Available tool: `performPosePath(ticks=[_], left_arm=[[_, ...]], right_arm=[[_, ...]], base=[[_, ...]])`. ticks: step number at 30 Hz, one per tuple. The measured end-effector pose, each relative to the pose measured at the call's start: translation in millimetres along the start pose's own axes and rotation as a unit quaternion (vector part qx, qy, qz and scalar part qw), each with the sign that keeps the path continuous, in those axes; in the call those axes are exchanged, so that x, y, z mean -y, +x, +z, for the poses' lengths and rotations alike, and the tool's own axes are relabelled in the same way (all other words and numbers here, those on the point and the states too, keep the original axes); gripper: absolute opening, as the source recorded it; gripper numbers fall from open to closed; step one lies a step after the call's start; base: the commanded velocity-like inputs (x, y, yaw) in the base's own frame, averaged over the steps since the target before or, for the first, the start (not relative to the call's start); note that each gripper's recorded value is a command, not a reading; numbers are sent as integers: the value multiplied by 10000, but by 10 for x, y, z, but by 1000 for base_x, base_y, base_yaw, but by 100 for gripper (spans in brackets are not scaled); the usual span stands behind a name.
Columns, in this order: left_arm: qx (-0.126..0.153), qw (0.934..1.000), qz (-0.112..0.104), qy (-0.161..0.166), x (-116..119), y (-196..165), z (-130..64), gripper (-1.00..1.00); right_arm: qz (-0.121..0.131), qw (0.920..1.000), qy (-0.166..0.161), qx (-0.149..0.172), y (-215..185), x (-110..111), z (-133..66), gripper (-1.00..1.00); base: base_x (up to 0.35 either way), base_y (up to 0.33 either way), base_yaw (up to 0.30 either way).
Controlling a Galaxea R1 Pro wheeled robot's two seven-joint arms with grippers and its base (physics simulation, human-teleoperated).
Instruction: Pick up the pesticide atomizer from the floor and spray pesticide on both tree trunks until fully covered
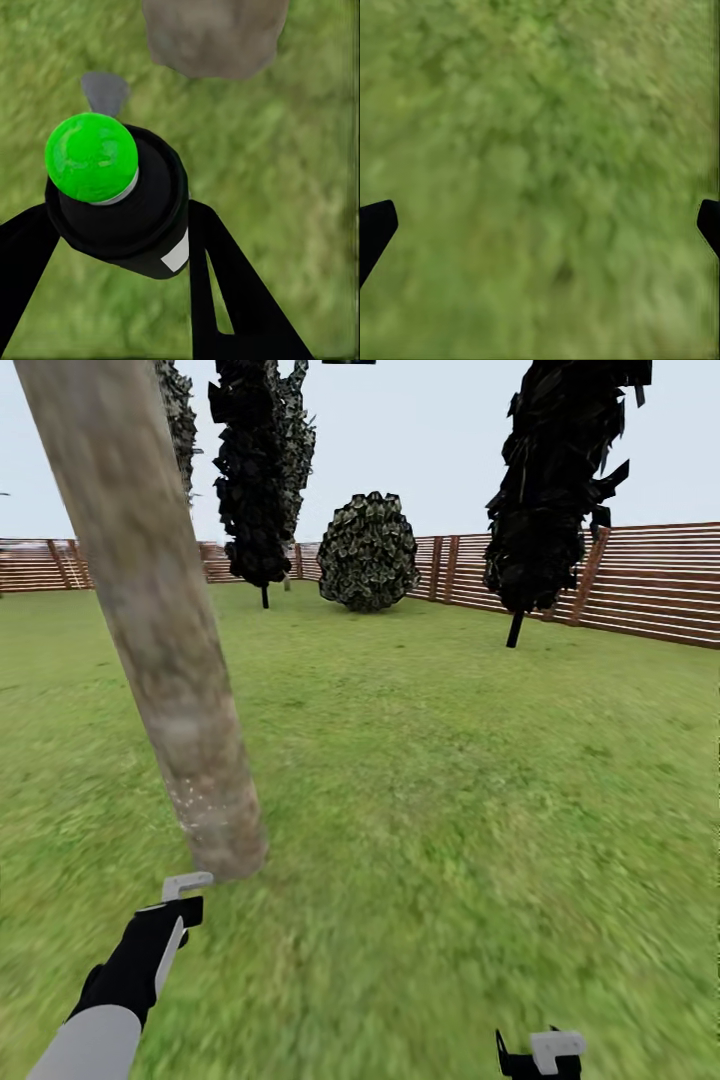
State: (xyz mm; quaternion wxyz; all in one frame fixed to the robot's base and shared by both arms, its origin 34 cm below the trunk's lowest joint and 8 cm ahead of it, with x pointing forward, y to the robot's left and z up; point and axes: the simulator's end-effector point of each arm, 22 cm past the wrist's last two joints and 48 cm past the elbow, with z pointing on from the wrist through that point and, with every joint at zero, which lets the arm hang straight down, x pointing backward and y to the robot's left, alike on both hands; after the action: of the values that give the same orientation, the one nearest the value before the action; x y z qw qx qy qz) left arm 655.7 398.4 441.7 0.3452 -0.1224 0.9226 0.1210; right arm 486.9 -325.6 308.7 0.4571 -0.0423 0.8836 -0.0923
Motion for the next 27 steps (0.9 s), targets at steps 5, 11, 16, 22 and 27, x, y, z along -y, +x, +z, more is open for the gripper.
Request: performPosePath(ticks=[5, 11, 16, 22, 27], left_arm=[[1, 10000, 17, 1, 11, 1, -4, -100], [2, 10000, 18, 5, 13, 1, -4, -100], [3, 10000, 22, 4, 14, 0, -4, -100], [6, 10000, 37, 12, 31, -1, -7, -100], [5, 10000, 39, 13, 33, 0, -6, -100]], right_arm=[[3, 10000, -2, 2, -4, -5, 1, 100], [3, 10000, -3, 1, -2, -5, -1, 100], [5, 10000, -5, 1, -3, -10, -1, 100], [5, 10000, -6, 1, -3, -9, 0, 100], [6, 10000, -11, -4, 2, -13, -2, 100]], base=[[60, -270, 231], [143, -266, 277], [151, -264, 277], [151, -264, 238], [85, -265, 29]])
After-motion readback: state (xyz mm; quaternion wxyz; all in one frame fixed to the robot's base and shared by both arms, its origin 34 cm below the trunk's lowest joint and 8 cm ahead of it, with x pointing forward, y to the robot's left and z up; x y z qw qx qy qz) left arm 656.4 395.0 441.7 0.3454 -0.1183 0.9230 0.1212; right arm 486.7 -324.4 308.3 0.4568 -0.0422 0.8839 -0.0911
